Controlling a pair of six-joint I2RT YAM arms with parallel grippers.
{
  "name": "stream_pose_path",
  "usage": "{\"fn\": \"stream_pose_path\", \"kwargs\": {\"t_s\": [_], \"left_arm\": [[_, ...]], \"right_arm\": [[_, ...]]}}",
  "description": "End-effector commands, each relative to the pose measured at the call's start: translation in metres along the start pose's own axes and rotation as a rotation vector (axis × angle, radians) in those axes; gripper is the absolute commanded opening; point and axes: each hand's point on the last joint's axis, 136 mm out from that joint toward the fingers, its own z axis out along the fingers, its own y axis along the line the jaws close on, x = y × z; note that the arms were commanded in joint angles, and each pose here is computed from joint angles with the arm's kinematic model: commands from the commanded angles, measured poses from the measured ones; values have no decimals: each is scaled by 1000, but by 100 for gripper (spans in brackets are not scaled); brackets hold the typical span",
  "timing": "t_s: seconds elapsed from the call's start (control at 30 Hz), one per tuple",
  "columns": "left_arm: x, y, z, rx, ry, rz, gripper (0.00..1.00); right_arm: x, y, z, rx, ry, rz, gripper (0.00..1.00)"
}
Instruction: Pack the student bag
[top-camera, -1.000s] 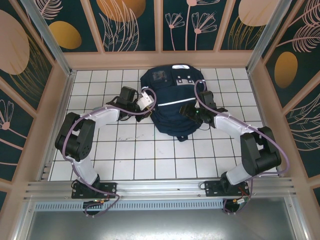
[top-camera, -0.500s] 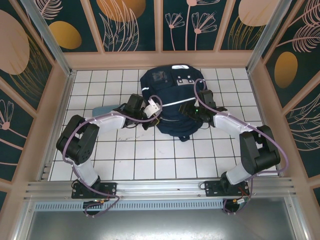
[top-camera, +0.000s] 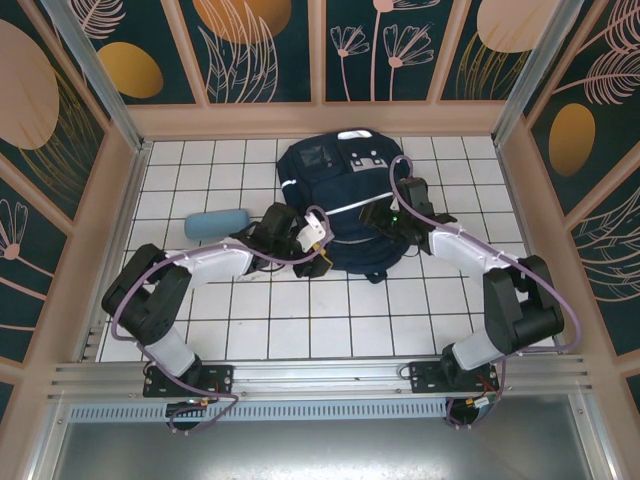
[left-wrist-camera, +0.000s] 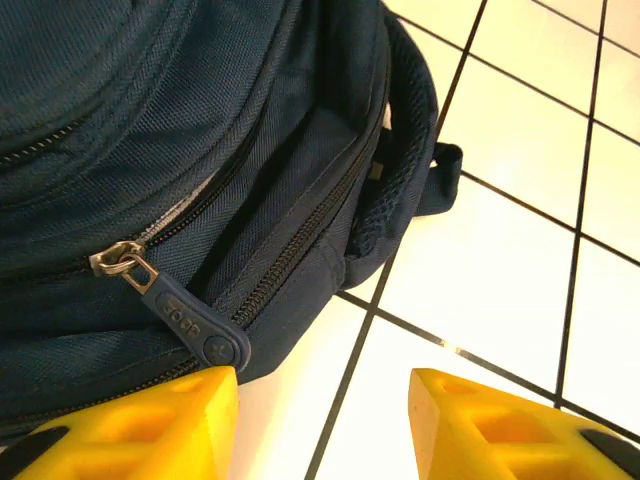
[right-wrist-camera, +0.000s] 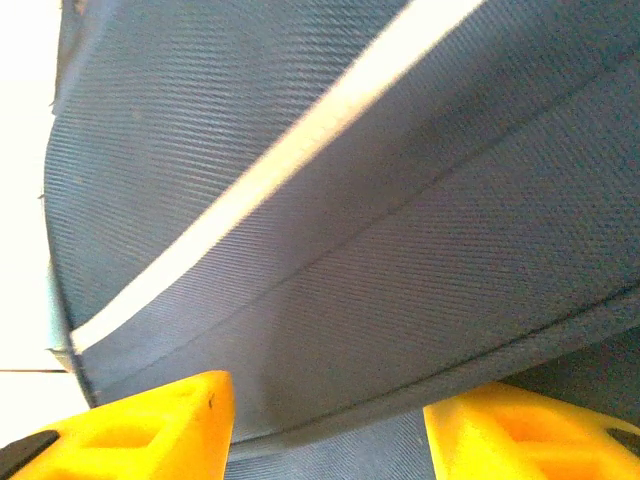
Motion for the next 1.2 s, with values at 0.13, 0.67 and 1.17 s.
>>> {"fn": "stream_pose_path", "kwargs": {"t_s": [0.13, 0.67, 1.17], "left_arm": [[-44, 49, -48, -298, -235, -155, 54], [0, 131, -111, -686, -375, -820, 69], [-17, 125, -93, -553, -306, -893, 69]], "right_arm": [[14, 35, -24, -29, -31, -14, 52], [100, 66, 21, 228, 56, -72, 35], [103, 62, 49, 274, 73, -119, 27]]}}
